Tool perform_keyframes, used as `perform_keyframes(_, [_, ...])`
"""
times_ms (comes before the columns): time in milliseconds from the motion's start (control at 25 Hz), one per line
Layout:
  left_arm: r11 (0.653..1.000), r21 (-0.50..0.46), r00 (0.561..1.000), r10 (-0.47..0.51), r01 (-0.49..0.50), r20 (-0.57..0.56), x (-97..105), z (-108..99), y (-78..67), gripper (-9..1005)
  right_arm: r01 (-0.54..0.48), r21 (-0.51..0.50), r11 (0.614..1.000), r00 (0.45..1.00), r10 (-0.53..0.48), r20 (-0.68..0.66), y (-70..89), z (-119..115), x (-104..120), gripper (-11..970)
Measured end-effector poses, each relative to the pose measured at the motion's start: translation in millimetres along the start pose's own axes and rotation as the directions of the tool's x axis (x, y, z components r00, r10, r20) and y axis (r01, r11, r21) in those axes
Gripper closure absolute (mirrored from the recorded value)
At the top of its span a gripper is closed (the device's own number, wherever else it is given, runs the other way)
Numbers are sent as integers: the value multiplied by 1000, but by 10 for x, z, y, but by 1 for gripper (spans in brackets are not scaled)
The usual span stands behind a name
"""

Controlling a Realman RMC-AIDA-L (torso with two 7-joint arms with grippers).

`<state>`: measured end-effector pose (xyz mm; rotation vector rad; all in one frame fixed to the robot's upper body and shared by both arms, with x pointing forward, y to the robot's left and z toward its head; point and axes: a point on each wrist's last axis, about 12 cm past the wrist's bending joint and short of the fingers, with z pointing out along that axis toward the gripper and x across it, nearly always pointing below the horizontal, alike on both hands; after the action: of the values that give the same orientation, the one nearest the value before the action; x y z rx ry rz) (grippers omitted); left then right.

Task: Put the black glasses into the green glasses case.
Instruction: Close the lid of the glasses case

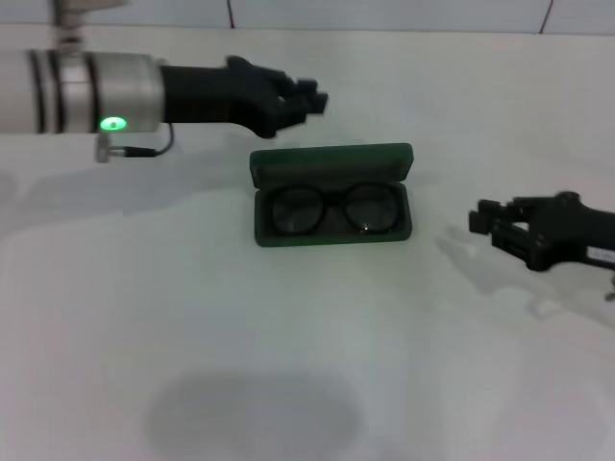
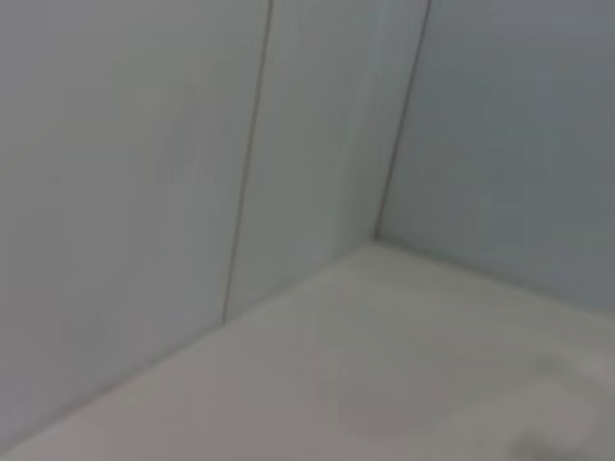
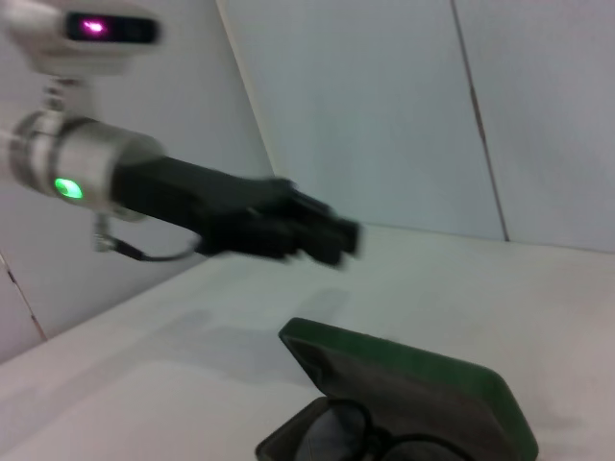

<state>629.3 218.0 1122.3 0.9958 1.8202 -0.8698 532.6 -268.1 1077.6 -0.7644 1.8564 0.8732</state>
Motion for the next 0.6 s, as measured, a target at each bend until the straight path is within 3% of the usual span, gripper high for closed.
perform_keyframes(160, [1000, -2, 995, 29, -29, -96, -50, 247, -44, 780, 6, -4, 1000, 1000, -6, 24, 34, -54, 65, 755])
perform_keyframes(320, [999, 1, 993, 33, -33, -111, -86, 378, -90, 782, 1, 2, 1000, 1000, -1, 29, 35, -76, 106, 751])
perform_keyframes(600, [1000, -10, 991, 1, -2, -132, -16, 398, -109, 787, 12, 1, 1000, 999, -12, 31, 31, -74, 106, 744])
